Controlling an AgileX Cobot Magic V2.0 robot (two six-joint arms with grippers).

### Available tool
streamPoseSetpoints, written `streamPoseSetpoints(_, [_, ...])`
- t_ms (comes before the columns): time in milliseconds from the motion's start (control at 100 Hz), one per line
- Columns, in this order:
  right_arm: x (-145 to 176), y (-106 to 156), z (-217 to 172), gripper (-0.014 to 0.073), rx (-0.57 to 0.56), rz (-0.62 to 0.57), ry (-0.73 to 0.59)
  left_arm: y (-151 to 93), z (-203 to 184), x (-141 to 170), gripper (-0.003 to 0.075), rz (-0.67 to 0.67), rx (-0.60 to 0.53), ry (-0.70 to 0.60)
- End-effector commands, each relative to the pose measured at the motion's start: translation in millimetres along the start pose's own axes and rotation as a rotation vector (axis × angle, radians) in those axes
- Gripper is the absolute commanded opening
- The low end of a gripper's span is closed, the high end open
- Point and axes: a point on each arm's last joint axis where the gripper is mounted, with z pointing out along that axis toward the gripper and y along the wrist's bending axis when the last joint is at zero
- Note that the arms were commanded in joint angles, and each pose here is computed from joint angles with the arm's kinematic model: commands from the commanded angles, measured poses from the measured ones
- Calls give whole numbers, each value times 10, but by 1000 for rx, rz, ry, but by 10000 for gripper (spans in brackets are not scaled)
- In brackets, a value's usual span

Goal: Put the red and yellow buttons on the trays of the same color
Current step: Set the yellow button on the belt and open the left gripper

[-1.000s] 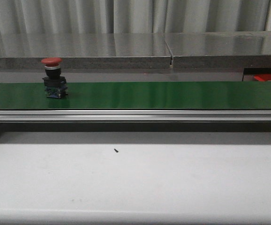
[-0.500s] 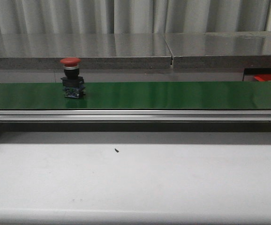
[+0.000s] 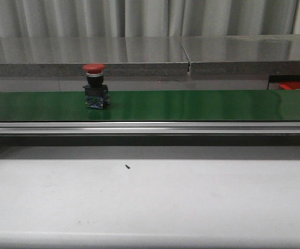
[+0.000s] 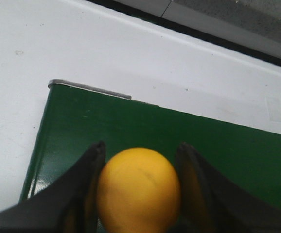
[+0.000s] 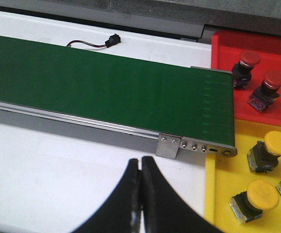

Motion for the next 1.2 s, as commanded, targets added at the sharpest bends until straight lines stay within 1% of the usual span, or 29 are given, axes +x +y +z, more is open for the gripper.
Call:
streamPoseSetpoints(0, [-123, -8, -46, -117, 14, -2, -84, -126, -113, -129, -19, 0, -2, -115])
streamPoseSetpoints(210, [-123, -8, -46, -117, 14, -2, -84, -57, 150, -37, -13, -27, 0, -57])
streamPoseSetpoints(260, [-123, -8, -46, -117, 14, -2, -84, -35, 201, -11, 14, -32, 2, -39])
streamPoseSetpoints(310, [-123, -8, -46, -117, 14, -2, -84, -11, 251, 13, 65, -38, 2, -24])
streamPoseSetpoints(380, [-123, -8, -46, -117, 14, -2, -84, 9, 295, 37, 181, -41, 3, -8])
streamPoseSetpoints(400, [-123, -8, -46, -117, 14, -2, -84, 12, 301, 40, 225, -42, 3, -7])
streamPoseSetpoints(430, [-123, -8, -46, -117, 14, -2, -84, 16, 309, 43, 309, -41, 3, -5])
streamPoseSetpoints(450, [-123, -8, -46, -117, 14, -2, -84, 16, 309, 41, 345, -37, 3, -7])
streamPoseSetpoints(500, [-123, -8, -46, -117, 14, -2, -84, 1, 295, 27, 493, -34, 12, -20])
streamPoseSetpoints(520, [-123, -8, -46, -117, 14, -2, -84, -7, 287, 20, 528, -37, 17, -25])
streamPoseSetpoints(550, [-123, -8, -46, -117, 14, -2, -84, -18, 277, 10, 606, -38, 24, -33])
streamPoseSetpoints(570, [-123, -8, -46, -117, 14, -2, -84, -31, 257, -1, 643, -40, 28, -41])
streamPoseSetpoints(620, [-123, -8, -46, -117, 14, -2, -84, -65, 215, -23, 703, -42, 37, -55])
streamPoseSetpoints(680, [-123, -8, -46, -117, 14, -2, -84, -118, 149, -54, 709, -29, 44, -76])
streamPoseSetpoints(850, [-123, -8, -46, -117, 14, -2, -84, -285, -134, -167, 664, 10, 77, -162])
streamPoseSetpoints(970, [-123, -8, -46, -117, 14, -2, -84, -433, -410, -234, 662, 46, 94, -224])
streamPoseSetpoints(1040, [-123, -8, -46, -117, 14, -2, -84, -523, -583, -262, 662, 92, 106, -262])
streamPoseSetpoints(1190, [-123, -8, -46, -117, 14, -2, -84, -755, -975, -268, 662, 170, 176, -343])
